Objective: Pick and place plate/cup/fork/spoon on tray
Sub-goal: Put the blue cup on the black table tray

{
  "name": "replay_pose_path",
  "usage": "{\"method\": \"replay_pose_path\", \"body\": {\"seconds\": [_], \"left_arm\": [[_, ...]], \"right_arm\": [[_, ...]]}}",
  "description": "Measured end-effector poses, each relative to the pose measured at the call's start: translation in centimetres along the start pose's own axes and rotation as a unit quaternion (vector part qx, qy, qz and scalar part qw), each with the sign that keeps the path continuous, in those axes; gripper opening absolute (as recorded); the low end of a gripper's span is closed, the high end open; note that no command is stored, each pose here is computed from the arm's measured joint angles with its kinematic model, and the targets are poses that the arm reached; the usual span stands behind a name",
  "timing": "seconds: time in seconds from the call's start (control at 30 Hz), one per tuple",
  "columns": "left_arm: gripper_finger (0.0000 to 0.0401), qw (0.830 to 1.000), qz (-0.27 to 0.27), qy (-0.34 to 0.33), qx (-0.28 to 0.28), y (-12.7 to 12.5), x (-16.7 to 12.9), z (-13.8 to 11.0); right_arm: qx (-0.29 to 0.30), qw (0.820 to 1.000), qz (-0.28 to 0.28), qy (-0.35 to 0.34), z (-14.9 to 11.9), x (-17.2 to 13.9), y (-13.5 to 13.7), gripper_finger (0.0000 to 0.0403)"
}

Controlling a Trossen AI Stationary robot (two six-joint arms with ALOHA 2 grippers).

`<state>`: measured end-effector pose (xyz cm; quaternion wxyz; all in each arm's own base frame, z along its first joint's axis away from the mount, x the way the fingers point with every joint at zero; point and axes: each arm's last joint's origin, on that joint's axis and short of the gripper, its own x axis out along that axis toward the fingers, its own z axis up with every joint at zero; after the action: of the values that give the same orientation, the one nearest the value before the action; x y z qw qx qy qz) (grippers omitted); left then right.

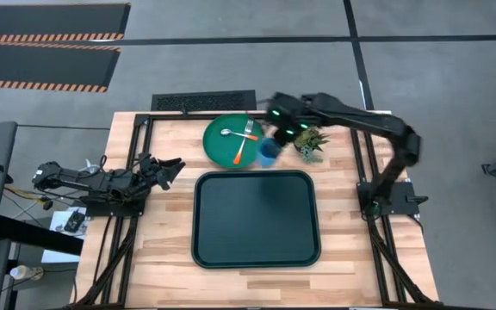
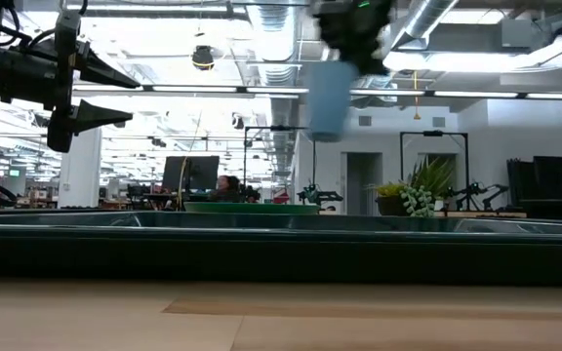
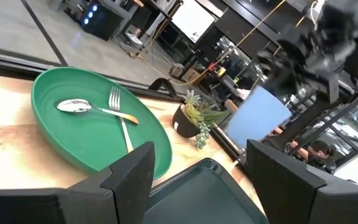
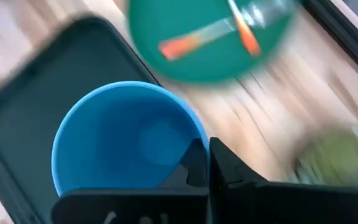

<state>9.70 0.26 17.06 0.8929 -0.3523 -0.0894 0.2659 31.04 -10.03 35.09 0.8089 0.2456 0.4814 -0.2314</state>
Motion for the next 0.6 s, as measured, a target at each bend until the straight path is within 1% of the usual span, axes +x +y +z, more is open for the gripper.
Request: {"method": "replay_pose_path", "body": {"seconds": [0.1, 0.17, 0.3, 0.43, 0.5, 0.6], "left_arm": [[0.024, 1.0, 0.0, 0.0, 0.0, 0.0, 0.0, 0.0], [0.024, 1.0, 0.0, 0.0, 0.0, 0.0, 0.0, 0.0], [0.024, 1.0, 0.0, 0.0, 0.0, 0.0, 0.0, 0.0], [0.024, 1.0, 0.0, 0.0, -0.001, 0.0, 0.0, 0.0], [0.024, 1.0, 0.0, 0.0, -0.001, 0.0, 0.0, 0.0], [0.024, 1.0, 0.004, -0.003, -0.001, 0.0, 0.0, 0.0]], "right_arm": [[0.031, 0.999, -0.013, -0.001, -4.4, -1.9, -0.3, 0.0003], [0.06, 0.998, -0.013, -0.004, -7.4, -2.3, -0.6, 0.0003], [0.116, 0.993, -0.016, -0.025, -12.2, -1.4, -1.3, 0.0009], [0.146, 0.989, -0.001, -0.032, -14.6, 0.7, -2.0, 0.001], [0.151, 0.988, -0.009, -0.025, -14.9, 1.5, -2.3, 0.0008], [0.156, 0.987, -0.03, -0.014, -14.6, 2.5, -2.8, 0.0009]]}}
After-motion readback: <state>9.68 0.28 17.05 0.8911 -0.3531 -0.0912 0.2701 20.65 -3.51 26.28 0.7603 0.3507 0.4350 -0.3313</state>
